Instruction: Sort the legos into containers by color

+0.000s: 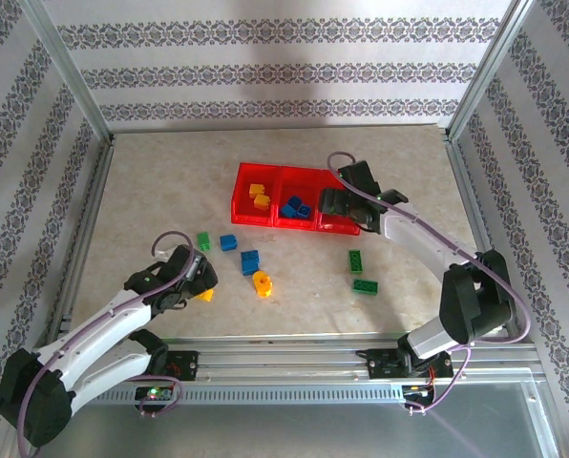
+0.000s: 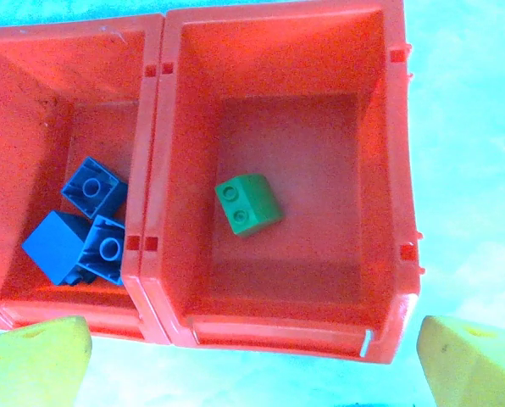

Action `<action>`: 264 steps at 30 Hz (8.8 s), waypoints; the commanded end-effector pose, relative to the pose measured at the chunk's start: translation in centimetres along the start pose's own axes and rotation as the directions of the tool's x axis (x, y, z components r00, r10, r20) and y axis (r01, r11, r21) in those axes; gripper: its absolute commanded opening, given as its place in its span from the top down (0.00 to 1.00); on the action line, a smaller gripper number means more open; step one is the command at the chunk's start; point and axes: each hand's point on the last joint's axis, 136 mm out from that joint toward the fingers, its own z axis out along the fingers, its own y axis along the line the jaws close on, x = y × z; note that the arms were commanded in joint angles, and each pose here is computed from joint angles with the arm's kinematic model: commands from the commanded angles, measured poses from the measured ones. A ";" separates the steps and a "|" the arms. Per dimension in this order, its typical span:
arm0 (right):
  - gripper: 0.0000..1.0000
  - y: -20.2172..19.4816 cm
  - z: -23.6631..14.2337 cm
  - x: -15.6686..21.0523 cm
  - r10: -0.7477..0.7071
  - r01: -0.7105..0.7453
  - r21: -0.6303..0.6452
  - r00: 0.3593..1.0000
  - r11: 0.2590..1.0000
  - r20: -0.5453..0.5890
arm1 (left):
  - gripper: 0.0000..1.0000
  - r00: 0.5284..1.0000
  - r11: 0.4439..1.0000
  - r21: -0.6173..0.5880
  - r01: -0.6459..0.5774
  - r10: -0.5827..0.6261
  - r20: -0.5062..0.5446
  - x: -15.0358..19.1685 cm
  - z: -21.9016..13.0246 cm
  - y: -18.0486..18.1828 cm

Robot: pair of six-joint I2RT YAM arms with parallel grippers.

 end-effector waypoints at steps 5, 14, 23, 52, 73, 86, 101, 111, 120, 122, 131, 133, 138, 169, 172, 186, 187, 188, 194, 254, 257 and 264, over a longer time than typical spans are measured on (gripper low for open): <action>0.02 -1.0 -2.1 0.2 0.012 -0.013 0.015 0.998 1.000 0.059 | 0.08 0.990 0.987 -0.102 0.128 -0.121 0.074 -0.1 0.6 1.5; 0.02 -1.7 -3.4 0.2 0.028 -0.029 0.008 0.994 1.000 0.104 | 0.08 0.996 0.976 -0.200 0.087 -0.082 0.033 1.4 1.9 1.7; 0.02 -2.1 -3.3 0.5 0.034 -0.035 0.009 0.994 0.999 0.104 | 0.09 0.998 0.973 -0.228 0.027 -0.037 -0.042 2.7 2.6 1.5; 0.02 -4.0 -4.3 0.1 0.110 -0.116 0.039 0.985 0.992 0.132 | 0.57 0.985 0.987 -0.137 -0.086 0.064 -0.162 4.9 3.7 0.0; 0.02 -6.1 -4.2 2.5 0.161 -0.169 0.082 0.982 0.982 0.100 | 0.68 0.992 0.992 -0.029 -0.121 0.120 -0.027 1.4 2.9 -3.6; 0.01 -8.3 -3.5 7.8 0.281 -0.282 0.113 0.959 0.953 0.026 | 0.67 0.962 0.969 0.121 -0.215 0.188 0.197 -6.4 0.7 -10.9; 0.02 -10.2 -5.6 12.0 0.288 -0.288 0.176 0.957 0.941 0.027 | 0.67 0.944 0.898 0.301 -0.322 0.281 0.172 -13.6 3.5 -20.6; 0.01 -9.4 -5.7 12.6 0.238 -0.237 0.170 0.971 0.957 0.014 | 0.67 0.917 0.893 0.216 -0.394 0.369 0.150 -15.8 6.1 -21.8; 0.02 -8.3 -4.5 13.5 0.184 -0.172 0.186 0.981 0.967 -0.052 | 0.64 0.899 0.893 0.119 -0.435 0.422 0.120 -16.5 8.2 -21.5; 0.02 -8.0 -4.2 13.6 0.172 -0.157 0.185 0.983 0.970 -0.070 | 0.63 0.898 0.895 0.097 -0.435 0.424 0.115 -16.6 8.4 -21.3; 0.09 -6.4 -2.5 13.9 0.143 -0.121 0.160 0.981 0.980 -0.131 | 0.59 0.906 0.904 0.091 -0.418 0.407 0.120 -16.7 9.1 -21.4; 0.10 -6.2 -2.2 14.0 0.141 -0.119 0.159 0.980 0.980 -0.140 | 0.55 0.907 0.904 0.099 -0.416 0.404 0.120 -16.6 9.2 -21.6; 0.12 -6.1 -1.5 14.5 0.132 -0.102 0.170 0.976 0.980 -0.174 | 0.51 0.909 0.903 0.122 -0.412 0.398 0.124 -16.3 9.2 -22.3; 0.29 -6.3 3.0 14.2 0.073 -0.009 0.218 0.955 0.976 -0.289 | 0.00 0.934 0.939 0.185 -0.291 0.237 0.267 -15.6 0.9 -17.5; 0.32 -6.2 3.4 14.3 0.077 -0.012 0.210 0.950 0.978 -0.303 | 0.00 0.935 0.946 0.176 -0.270 0.214 0.284 -15.5 0.4 -16.5; 0.45 -5.7 4.0 14.3 0.063 0.005 0.197 0.941 0.980 -0.334 | 0.00 0.936 0.971 0.156 -0.183 0.124 0.329 -13.5 -0.2 -11.8; 0.46 -5.7 4.0 14.3 0.063 0.004 0.197 0.940 0.980 -0.336 | 0.00 0.938 0.972 0.151 -0.179 0.122 0.325 -13.3 -0.1 -11.5; 0.47 -5.7 4.0 14.4 0.063 0.004 0.195 0.939 0.981 -0.339 | 0.00 0.939 0.973 0.148 -0.178 0.123 0.321 -13.1 0.0 -11.3; 0.58 -5.2 4.3 14.7 0.061 0.005 0.178 0.929 0.984 -0.365 | 0.00 0.947 0.976 0.138 -0.168 0.121 0.299 -12.4 0.5 -10.5; 0.78 -1.5 9.9 -1.2 -0.176 0.214 0.208 0.967 0.954 -0.187 | 0.00 0.968 0.982 0.142 -0.126 0.091 0.233 -11.0 1.6 -8.3; 0.76 -1.9 10.3 -1.0 -0.173 0.216 0.219 0.965 0.952 -0.197 | 0.00 0.969 0.981 0.144 -0.127 0.092 0.229 -10.9 1.6 -8.4; 0.65 -2.4 10.6 -0.5 -0.168 0.216 0.226 0.963 0.950 -0.213 | 0.00 0.970 0.982 0.144 -0.125 0.090 0.227 -10.9 1.7 -8.4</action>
